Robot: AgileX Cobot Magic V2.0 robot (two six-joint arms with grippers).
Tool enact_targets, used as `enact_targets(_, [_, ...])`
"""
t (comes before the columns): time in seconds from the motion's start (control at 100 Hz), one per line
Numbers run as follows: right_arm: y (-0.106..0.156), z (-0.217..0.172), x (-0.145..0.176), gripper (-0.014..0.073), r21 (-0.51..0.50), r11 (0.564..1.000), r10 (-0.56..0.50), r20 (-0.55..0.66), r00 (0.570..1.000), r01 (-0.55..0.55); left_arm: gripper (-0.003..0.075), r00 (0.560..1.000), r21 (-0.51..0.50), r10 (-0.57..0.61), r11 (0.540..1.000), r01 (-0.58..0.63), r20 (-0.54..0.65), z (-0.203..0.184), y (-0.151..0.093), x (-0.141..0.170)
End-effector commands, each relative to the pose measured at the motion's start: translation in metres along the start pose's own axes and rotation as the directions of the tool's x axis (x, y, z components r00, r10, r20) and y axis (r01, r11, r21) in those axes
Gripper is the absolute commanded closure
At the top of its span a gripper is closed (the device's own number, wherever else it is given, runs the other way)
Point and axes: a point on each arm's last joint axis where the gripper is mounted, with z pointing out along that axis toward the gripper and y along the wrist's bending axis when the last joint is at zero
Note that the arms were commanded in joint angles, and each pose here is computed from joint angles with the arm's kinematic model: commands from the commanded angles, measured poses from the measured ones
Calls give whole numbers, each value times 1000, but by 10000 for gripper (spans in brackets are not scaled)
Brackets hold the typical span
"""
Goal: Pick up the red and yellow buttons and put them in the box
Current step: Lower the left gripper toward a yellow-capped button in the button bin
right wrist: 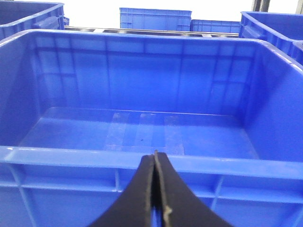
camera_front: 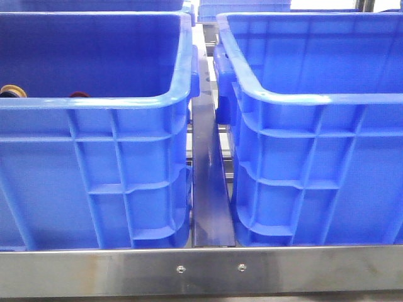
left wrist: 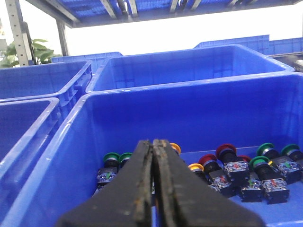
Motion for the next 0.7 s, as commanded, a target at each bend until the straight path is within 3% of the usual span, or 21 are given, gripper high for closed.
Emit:
enact_targets(0.0, [0,0,-6,651,7,1000,-15,77,997,15,741,999,5,-20,1000,20,45,-4,2,-28])
enact_targets(0.21, [0,0,-6,651,7,1000,-15,77,997,15,741,997,7,-18,1000,19,-73,17,5,-59])
enact_targets(0.46, [0,0,-6,651,7,1000,-15,77,997,15,719,970,17,-13,1000,17,-242,75,5,-80])
enact_targets(0.56, [0,0,-6,651,7,1000,-15,77,997,15,622,954,22,-10,1000,17,-299,102,5,-84])
enact_targets(0.69, [0,0,-6,651,7,1000,-15,77,997,15,384,928,26,-18,999,29,-372,138,4,-83])
